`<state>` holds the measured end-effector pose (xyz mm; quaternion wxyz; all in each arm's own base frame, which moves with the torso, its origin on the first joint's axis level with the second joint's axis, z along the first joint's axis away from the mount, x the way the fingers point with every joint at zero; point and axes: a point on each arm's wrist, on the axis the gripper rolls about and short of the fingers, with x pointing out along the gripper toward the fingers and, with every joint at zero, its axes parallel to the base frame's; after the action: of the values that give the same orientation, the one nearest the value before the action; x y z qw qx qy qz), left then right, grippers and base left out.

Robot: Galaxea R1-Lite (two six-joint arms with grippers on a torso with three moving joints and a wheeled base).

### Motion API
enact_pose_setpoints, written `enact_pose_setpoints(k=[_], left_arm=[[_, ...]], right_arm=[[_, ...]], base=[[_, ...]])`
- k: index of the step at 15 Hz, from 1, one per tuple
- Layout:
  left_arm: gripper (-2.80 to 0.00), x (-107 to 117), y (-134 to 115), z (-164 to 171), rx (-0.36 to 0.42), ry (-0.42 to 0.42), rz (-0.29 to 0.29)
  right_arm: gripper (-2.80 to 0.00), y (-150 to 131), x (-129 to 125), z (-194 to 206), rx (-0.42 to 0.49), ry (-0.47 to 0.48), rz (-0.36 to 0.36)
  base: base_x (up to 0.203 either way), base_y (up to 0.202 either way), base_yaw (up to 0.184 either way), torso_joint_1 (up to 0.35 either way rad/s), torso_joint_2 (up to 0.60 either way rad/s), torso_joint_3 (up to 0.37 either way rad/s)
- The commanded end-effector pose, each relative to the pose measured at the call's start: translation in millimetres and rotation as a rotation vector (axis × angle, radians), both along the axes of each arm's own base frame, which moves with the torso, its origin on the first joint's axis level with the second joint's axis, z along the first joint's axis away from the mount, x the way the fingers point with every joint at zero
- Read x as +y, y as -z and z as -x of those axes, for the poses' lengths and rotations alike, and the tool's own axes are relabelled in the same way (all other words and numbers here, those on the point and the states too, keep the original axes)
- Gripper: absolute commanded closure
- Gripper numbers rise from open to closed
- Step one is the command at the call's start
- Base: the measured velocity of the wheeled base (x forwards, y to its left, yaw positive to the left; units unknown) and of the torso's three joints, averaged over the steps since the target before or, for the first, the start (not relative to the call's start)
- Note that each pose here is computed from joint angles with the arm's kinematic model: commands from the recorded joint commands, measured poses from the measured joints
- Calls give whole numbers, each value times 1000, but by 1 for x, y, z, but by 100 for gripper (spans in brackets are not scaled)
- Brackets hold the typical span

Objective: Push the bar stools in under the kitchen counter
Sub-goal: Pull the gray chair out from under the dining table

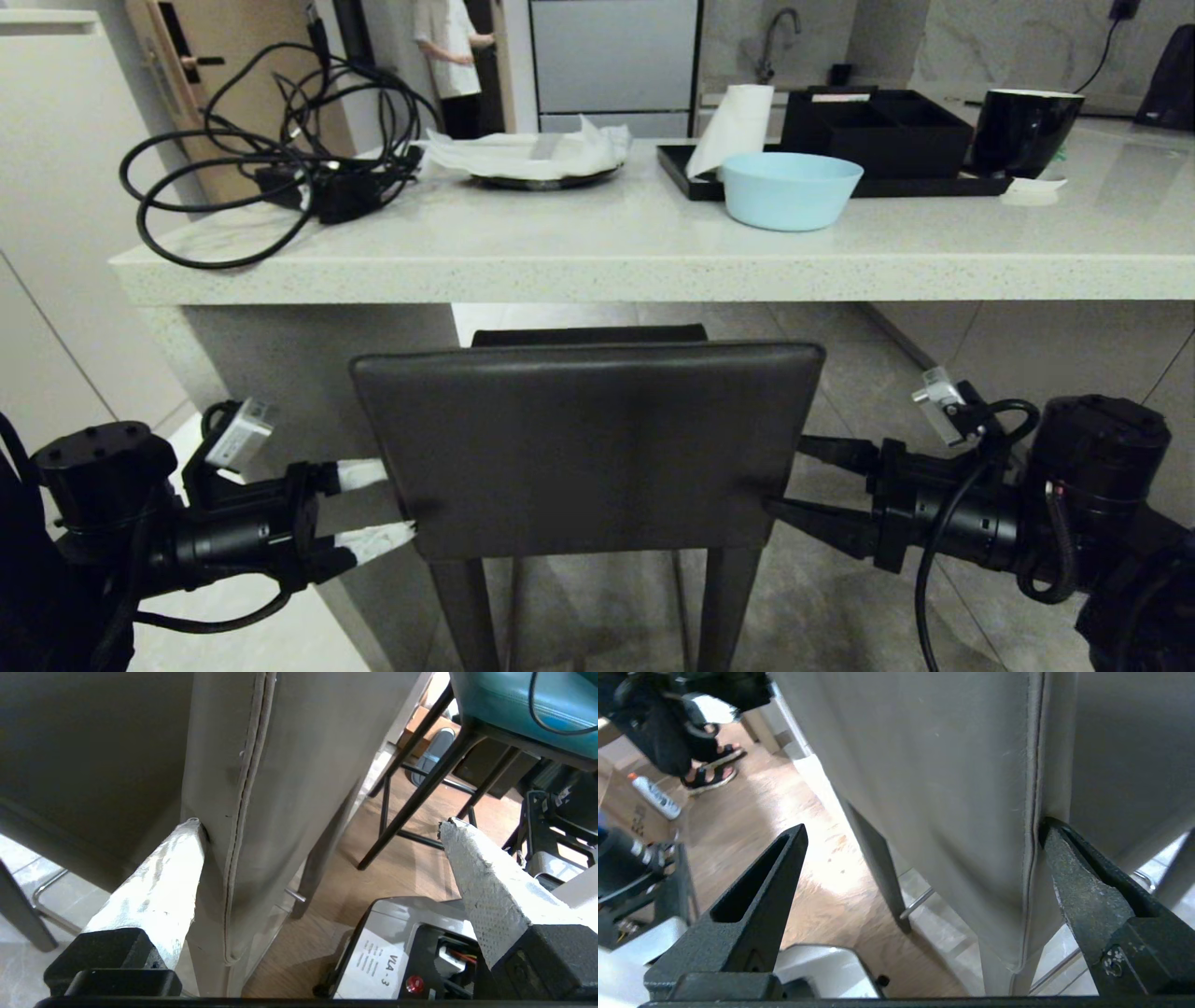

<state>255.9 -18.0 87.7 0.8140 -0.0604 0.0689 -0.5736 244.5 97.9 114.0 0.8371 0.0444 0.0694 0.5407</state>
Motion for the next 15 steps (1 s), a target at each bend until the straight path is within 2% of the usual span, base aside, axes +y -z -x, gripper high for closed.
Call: enact_pose_setpoints(k=[1, 3, 8, 15], left_arm=[[-280, -2, -4, 2, -18, 14, 1], [-280, -4, -5, 2, -22, -5, -2], [-280, -8, -3, 6, -8, 11, -2], [-280, -18, -5, 12, -9, 16, -6]], right_arm=[[-280, 3, 3, -2, 3, -20, 0], [-280, 6, 5, -4, 8, -26, 1], [-280, 7, 8, 1, -10, -39, -6], [-280, 7, 8, 1, -13, -39, -6]], base=[[0, 0, 0, 0, 0, 0], [0, 0, 0, 0, 0, 0], [-19, 0, -1, 2, 0, 1], [-194, 0, -2, -2, 2, 3]])
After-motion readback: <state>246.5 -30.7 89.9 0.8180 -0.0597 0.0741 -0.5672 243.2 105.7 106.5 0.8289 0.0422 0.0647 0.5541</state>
